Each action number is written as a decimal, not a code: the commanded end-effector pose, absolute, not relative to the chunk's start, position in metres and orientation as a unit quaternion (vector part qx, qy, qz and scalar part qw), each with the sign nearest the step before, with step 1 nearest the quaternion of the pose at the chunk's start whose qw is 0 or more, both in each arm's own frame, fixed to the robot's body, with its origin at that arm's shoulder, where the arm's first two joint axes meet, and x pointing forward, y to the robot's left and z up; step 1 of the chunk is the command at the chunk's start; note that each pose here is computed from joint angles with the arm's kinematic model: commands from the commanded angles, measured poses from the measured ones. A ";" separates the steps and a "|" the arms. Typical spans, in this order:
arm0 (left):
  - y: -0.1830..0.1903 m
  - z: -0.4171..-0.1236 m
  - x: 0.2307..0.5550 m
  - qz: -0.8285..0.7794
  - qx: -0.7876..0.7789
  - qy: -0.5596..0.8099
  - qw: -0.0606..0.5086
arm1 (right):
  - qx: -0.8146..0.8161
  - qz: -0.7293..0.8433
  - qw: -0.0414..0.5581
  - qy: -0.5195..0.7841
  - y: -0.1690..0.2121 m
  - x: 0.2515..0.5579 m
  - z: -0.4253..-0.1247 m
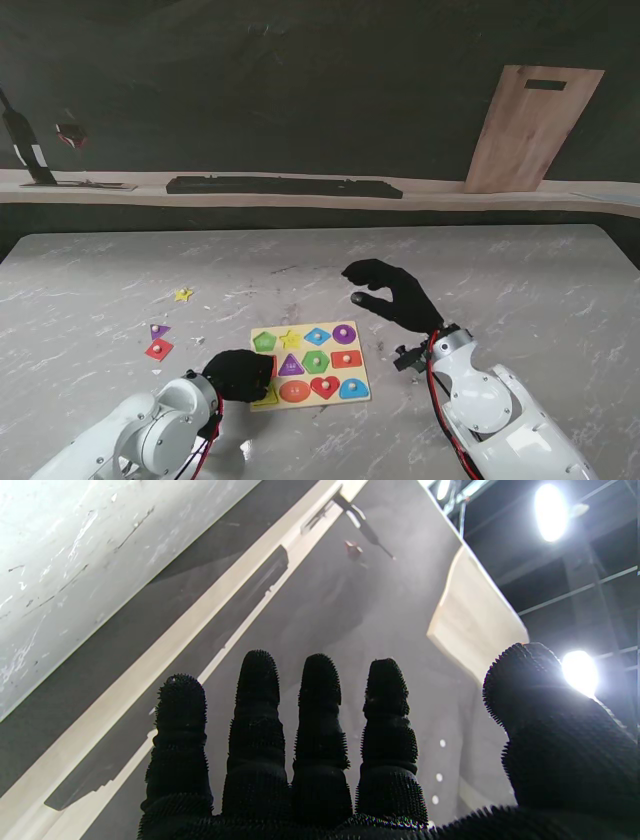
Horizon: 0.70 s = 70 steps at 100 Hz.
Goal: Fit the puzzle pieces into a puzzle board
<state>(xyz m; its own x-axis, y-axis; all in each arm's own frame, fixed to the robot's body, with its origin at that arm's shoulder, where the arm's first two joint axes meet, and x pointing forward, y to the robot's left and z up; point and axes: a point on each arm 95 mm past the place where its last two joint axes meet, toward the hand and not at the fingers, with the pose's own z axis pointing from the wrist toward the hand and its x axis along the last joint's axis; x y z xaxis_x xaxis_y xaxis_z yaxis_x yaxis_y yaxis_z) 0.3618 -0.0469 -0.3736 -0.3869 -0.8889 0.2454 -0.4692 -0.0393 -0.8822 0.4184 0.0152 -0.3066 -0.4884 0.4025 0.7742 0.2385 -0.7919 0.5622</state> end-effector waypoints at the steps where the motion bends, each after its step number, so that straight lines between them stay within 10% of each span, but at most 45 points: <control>1: -0.048 -0.376 0.362 -0.504 -0.513 0.664 0.205 | 0.505 0.801 0.048 0.319 0.018 0.416 -0.309; 70: -0.047 -0.379 0.359 -0.507 -0.503 0.674 0.187 | 0.506 0.802 0.051 0.314 0.017 0.416 -0.308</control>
